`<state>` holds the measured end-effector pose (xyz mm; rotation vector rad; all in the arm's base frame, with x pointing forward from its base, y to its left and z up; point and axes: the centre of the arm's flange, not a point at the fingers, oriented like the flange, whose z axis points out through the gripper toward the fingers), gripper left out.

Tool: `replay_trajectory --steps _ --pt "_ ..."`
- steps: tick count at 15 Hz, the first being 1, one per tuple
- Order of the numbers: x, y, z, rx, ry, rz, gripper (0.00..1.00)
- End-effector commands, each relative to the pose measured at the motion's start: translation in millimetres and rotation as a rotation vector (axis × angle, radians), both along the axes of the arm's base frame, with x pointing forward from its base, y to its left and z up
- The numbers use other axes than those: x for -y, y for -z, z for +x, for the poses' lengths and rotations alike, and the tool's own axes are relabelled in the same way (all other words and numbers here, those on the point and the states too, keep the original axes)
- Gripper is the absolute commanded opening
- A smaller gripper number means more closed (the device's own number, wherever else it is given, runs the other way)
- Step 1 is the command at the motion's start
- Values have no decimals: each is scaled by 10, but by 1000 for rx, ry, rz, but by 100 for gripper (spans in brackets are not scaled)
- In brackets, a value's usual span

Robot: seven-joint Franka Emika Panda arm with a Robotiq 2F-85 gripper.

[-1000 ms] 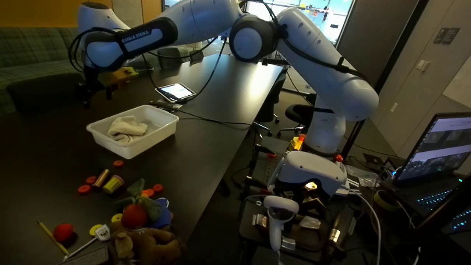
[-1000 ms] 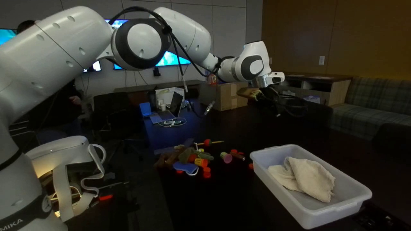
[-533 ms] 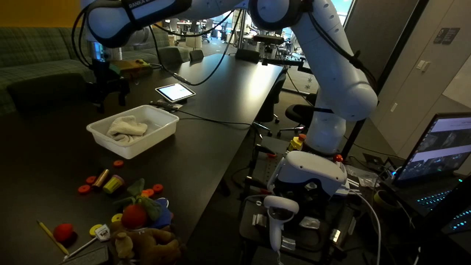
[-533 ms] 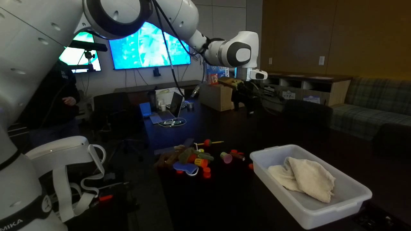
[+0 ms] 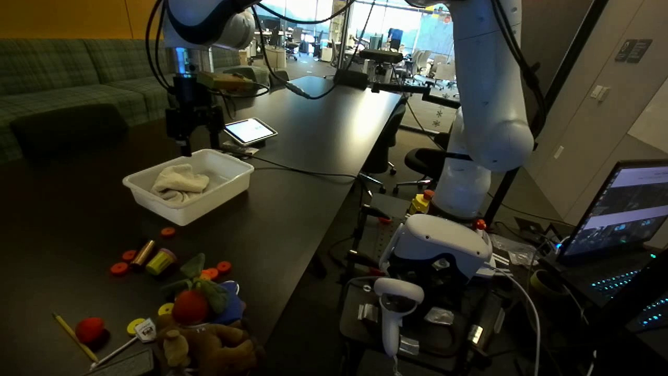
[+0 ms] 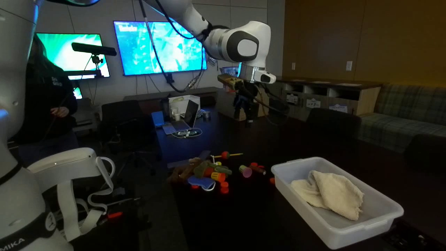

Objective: Use the towel sweep the things on the table to the left and then put the towel in the white bin

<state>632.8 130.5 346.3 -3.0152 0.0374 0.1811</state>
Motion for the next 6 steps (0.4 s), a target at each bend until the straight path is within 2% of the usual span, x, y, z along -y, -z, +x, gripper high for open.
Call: replay_trajectory --steps 1,2,6 --pt "321 -109 -798 53 3 17 100" --pt "117 -40 -209 12 6 -5 100" --pt "250 -87 -454 26 10 -10 100"
